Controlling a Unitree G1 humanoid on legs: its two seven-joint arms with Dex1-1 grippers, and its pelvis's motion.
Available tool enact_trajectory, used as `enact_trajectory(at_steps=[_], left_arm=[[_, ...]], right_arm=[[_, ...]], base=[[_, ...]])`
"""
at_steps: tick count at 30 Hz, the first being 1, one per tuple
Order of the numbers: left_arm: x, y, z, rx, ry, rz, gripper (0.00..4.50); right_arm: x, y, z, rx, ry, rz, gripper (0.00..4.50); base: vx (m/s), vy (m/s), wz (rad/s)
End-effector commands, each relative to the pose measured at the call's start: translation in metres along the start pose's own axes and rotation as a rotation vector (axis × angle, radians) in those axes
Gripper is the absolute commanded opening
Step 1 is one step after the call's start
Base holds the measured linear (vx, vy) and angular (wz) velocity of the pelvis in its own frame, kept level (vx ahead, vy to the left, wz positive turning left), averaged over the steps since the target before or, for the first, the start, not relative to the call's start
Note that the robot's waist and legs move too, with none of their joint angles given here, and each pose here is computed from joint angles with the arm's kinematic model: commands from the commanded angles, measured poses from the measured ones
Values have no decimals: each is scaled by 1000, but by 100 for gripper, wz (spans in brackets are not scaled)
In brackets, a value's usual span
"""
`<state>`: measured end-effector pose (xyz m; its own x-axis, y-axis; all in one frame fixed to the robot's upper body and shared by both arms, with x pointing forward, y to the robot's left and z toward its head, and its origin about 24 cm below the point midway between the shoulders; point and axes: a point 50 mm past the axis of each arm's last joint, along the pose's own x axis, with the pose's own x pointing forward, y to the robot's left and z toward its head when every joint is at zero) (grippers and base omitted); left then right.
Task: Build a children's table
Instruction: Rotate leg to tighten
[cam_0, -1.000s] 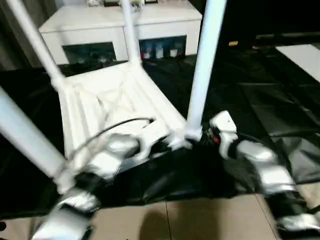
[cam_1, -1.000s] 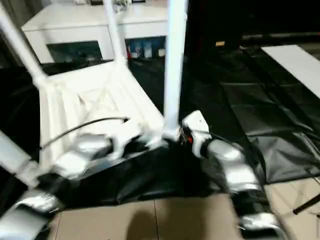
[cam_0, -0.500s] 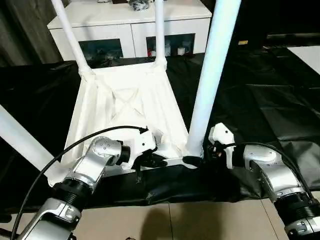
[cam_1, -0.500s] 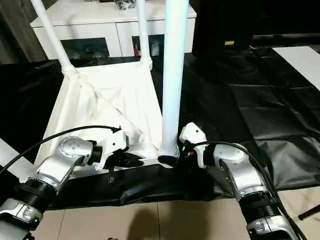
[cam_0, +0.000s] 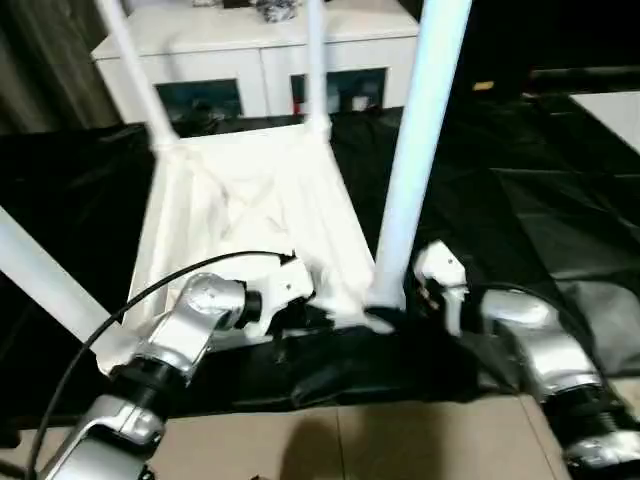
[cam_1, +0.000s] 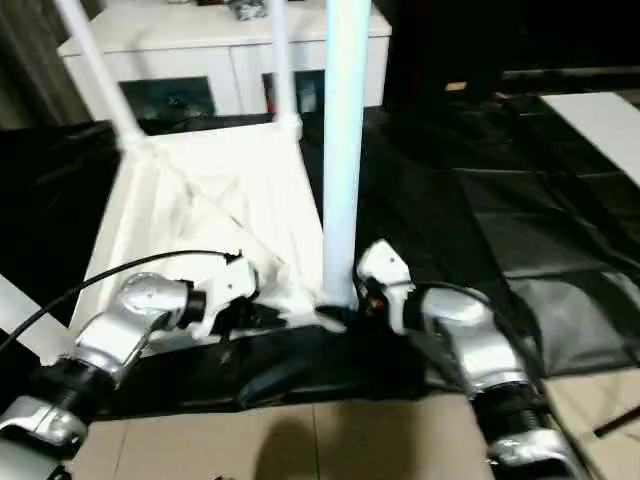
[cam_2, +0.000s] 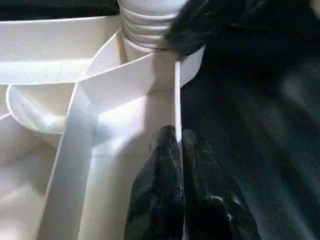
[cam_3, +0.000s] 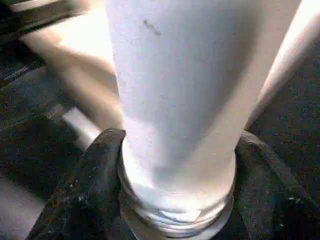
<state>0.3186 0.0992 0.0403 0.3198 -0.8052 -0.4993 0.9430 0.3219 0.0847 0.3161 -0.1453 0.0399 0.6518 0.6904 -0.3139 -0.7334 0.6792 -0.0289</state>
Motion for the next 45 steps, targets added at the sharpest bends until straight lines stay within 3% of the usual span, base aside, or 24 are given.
enact_trajectory(at_steps=[1, 2, 7, 13, 14, 19, 23, 25, 30, 32, 38, 45], left_arm=[[8, -2, -5, -26, 40, 32, 0], [18, 2, 2, -66, 39, 111, 0], [38, 7, 14, -128, 62, 255, 0], [43, 7, 18, -99, 68, 287, 0], [43, 7, 17, -95, 66, 282, 0], [33, 7, 13, -59, 45, 218, 0], [25, 6, 7, -73, 39, 182, 0], [15, 4, 2, -57, 7, 111, 0], [-9, -11, -6, -47, -54, -107, 0], [-17, -12, -9, -36, -57, -128, 0], [-35, -12, -14, -51, -73, -150, 0], [-39, -10, -16, -53, -62, -138, 0]], right_arm=[[4, -1, -7, 37, 42, -83, 272], [14, 0, -8, 100, 42, -225, 272], [32, 5, -6, 167, 30, -431, 272], [49, 22, 4, 146, -28, -386, 272], [48, 22, 5, 150, -40, -382, 328], [41, 14, 14, 117, -103, -334, 376], [36, 12, 16, 88, -116, -240, 389], [26, 13, 14, -30, -100, -109, 389], [2, 18, 5, -152, -56, 145, 389], [-5, 16, 2, -176, -34, 178, 389], [-20, 10, 3, -173, -30, 263, 389], [-22, 9, 4, -157, -40, 300, 374]], base=[[0, 0, 0], [0, 0, 0], [0, 0, 0], [0, 0, 0], [0, 0, 0], [0, 0, 0], [0, 0, 0], [0, 0, 0], [0, 0, 0], [0, 0, 0], [0, 0, 0], [0, 0, 0]])
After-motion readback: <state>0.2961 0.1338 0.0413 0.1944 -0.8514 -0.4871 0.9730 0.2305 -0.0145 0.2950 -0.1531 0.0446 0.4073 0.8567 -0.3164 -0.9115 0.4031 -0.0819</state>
